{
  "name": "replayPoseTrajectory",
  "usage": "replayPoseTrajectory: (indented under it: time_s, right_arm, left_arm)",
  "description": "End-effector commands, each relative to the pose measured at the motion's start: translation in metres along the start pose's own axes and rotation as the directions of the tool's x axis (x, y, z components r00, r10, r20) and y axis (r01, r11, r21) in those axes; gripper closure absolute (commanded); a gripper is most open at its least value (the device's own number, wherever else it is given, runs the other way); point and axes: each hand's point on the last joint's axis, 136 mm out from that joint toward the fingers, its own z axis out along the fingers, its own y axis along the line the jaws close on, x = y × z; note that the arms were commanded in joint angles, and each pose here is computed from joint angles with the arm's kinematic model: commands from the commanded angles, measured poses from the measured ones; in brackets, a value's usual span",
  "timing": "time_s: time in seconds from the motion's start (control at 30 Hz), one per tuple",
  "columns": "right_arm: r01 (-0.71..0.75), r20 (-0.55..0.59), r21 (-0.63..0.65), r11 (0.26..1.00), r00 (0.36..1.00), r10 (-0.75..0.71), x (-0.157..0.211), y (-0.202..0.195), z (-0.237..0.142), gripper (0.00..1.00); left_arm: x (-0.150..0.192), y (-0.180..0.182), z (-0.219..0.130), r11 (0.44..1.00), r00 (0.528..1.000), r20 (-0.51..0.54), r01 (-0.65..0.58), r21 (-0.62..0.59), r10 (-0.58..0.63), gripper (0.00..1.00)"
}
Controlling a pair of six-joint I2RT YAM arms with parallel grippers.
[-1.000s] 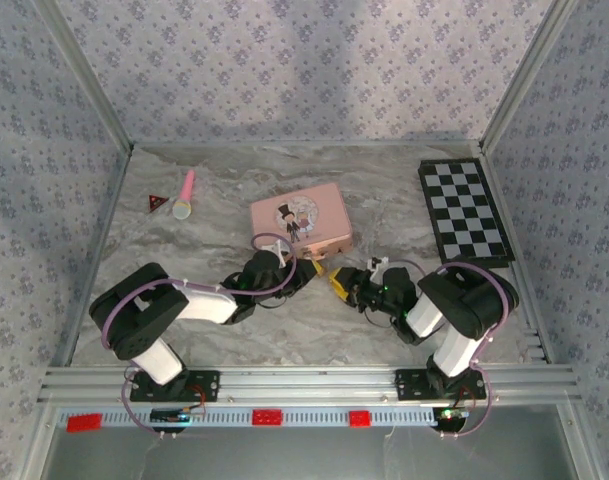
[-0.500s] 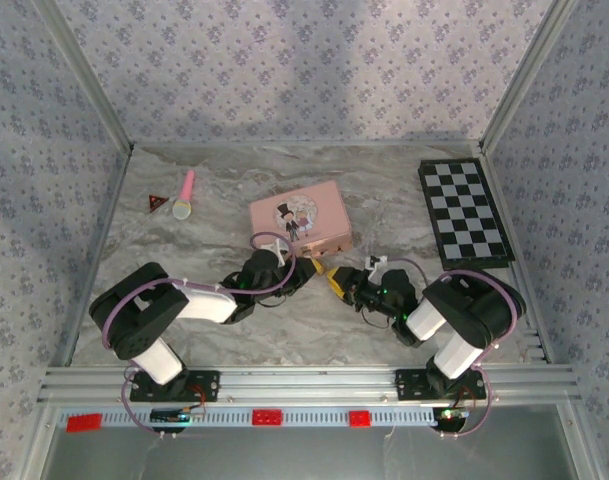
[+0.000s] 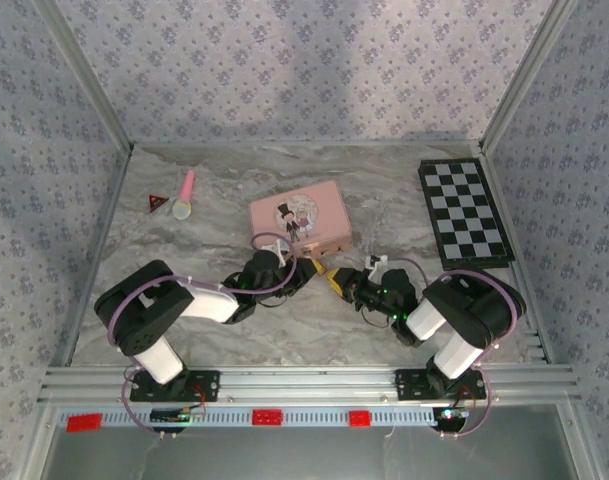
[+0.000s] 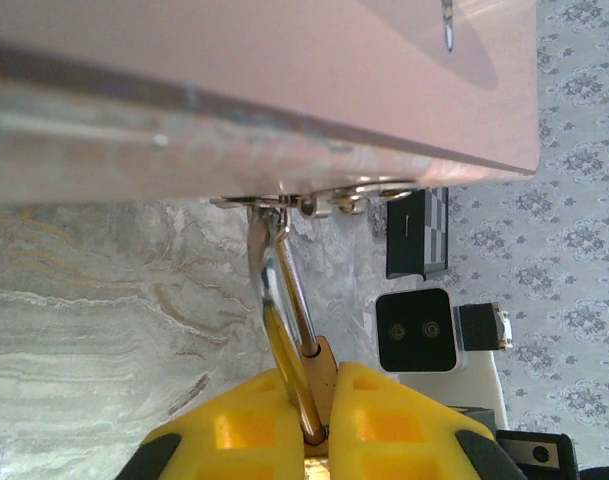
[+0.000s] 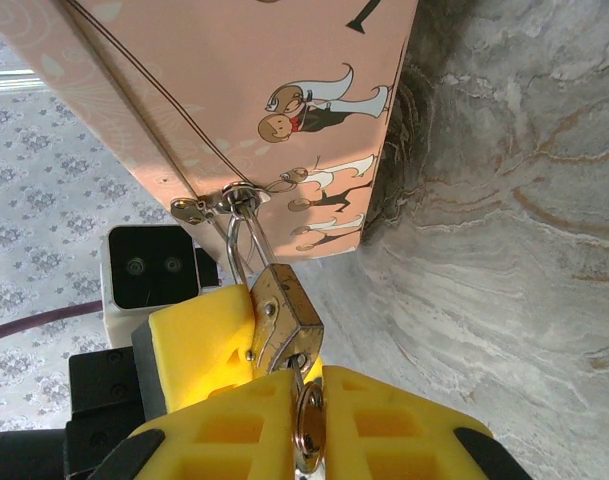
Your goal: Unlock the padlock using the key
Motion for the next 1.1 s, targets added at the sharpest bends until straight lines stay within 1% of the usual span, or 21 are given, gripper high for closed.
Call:
replayPoseTrajectory:
  time_s: [0.0,0.17,0.4,0.43,0.6,0.67,0.9,1.07]
  right_arm:
    - [0.007,0.007,-0.032,0.999,1.000,-0.006,-0.002,0.011,0.007,0.86]
    - [0.003,0.009,-0.025,1.000,1.000,-0.003,-0.005,0.009,0.009,0.87]
    - [0.001,0.016,-0.019,1.000,1.000,-0.001,-0.011,0.007,0.010,0.89]
    - [0.001,0.017,-0.018,1.000,1.000,0.000,-0.011,0.006,0.010,0.88]
    - [-0.007,0.024,0.001,1.000,1.000,0.007,-0.011,-0.002,0.005,0.76]
    - [-0.012,0.024,0.015,1.000,1.000,0.011,-0.009,-0.006,0.003,0.73]
    - [-0.025,0.015,0.054,0.998,1.000,0.024,-0.003,-0.020,-0.004,0.73]
    - [-0.025,0.010,0.058,0.998,1.000,0.025,0.000,-0.021,-0.007,0.75]
  left_arm:
    - [-0.001,-0.057,0.001,0.980,1.000,-0.001,-0.015,0.200,0.016,1.00]
    - [0.007,-0.065,0.002,0.975,0.999,-0.025,-0.014,0.222,0.020,1.00]
    - [0.015,-0.067,0.000,0.978,0.998,-0.038,-0.033,0.205,0.041,1.00]
    - [0.013,-0.065,-0.002,0.979,0.999,-0.028,-0.034,0.199,0.041,1.00]
    - [0.002,-0.059,-0.005,0.984,0.999,0.007,-0.035,0.177,0.034,1.00]
    - [-0.002,-0.058,-0.005,0.984,0.999,0.016,-0.034,0.174,0.031,1.00]
    - [-0.013,-0.055,-0.006,0.986,0.999,0.039,-0.033,0.166,0.027,1.00]
    - [-0.017,-0.054,-0.006,0.986,0.998,0.047,-0.036,0.160,0.029,1.00]
